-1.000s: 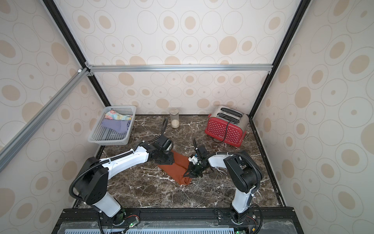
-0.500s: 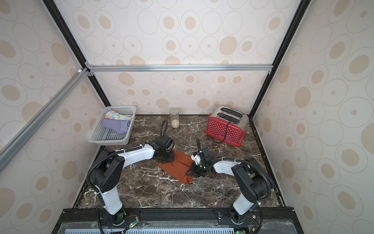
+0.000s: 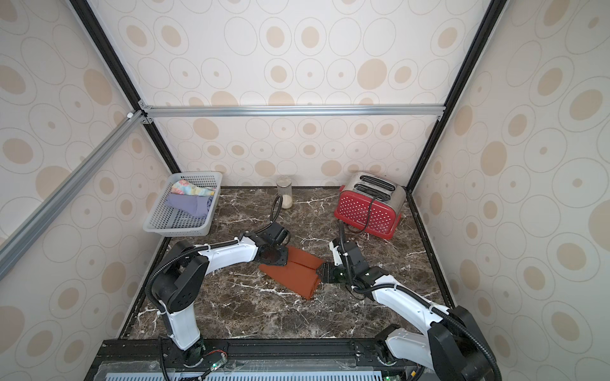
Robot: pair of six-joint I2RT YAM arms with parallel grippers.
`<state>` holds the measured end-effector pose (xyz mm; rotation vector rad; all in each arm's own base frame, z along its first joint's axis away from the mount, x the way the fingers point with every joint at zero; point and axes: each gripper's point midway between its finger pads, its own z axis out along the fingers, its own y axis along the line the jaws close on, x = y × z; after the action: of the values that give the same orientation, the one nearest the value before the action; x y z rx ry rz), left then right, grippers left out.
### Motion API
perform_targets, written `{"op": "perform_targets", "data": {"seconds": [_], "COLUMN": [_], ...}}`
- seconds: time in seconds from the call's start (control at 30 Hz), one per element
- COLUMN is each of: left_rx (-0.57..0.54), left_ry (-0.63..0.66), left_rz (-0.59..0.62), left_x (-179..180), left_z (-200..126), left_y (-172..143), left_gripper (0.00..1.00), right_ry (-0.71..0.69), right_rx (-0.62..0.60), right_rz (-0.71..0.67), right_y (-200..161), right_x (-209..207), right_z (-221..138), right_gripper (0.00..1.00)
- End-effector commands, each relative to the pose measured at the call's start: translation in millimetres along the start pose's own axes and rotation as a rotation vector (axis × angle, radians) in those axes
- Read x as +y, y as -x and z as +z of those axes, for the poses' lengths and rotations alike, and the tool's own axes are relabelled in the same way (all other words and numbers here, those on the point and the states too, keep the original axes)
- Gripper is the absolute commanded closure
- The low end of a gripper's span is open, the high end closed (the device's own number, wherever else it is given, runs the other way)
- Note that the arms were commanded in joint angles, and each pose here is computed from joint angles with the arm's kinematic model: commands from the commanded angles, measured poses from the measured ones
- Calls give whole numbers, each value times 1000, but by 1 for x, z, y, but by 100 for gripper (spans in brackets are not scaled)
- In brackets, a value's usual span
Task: Roll up the skirts
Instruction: Roll the skirt at the center of the board.
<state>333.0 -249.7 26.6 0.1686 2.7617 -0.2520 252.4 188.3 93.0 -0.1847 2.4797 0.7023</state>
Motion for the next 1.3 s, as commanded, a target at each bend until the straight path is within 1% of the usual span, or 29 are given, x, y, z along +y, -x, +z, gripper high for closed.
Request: {"op": "perform_targets", "data": {"seconds": [0.0,0.1,0.17,0.2,0.23,0.27,0.3,0.37,0.43,0.5,0.53,0.57,0.6,0.7,0.8,0.9,1.0,1.27], "left_rx": [159,163,165,163,163,160,155,153,148,141,138,136,134,127,122,131,137,165], "left_ry": [111,104,104,105,109,108,105,94,86,89,87,86,85,82,82,93,111,159], "left_rz": [77,83,85,86,87,87,86,82,79,78,76,76,74,65,50,29,9,2], "left_x": [32,31,32,32,33,33,33,31,29,30,30,29,29,28,27,27,27,29], "left_z": [23,22,22,21,21,20,19,18,17,16,15,15,14,12,11,11,12,25], "left_y": [-52,-53,-54,-54,-55,-55,-53,-53,-52,-51,-50,-50,-50,-48,-47,-46,-42,-39], "left_gripper": [69,69,70,70,70,70,70,70,71,71,71,71,71,71,71,71,71,71], "right_ry": [-4,-66,-122,-144,-177,-213,-242,-238,-224,-168,-154,-106,-72,-64,-47,-71,-91,-118], "right_rx": [-25,-15,-13,-15,-16,-6,14,50,67,49,28,20,53,216,266,337,368,396], "right_rz": [-171,-360,-450,-499,-537,-550,-523,-442,-208,-9,24,28,39,71,97,98,86,156], "right_y": [5,2,0,-2,-2,-1,1,3,12,21,23,25,21,-2,-22,-43,-58,-73], "right_x": [4,13,14,16,16,14,12,11,-1,-7,-7,1,7,10,11,12,16,9], "right_z": [-11,-13,-8,-5,-1,1,5,13,16,16,18,21,25,40,50,56,57,54], "right_gripper": [35,35,35,21,16,16,20,32,61,80,83,85,88,97,99,100,100,99]}}
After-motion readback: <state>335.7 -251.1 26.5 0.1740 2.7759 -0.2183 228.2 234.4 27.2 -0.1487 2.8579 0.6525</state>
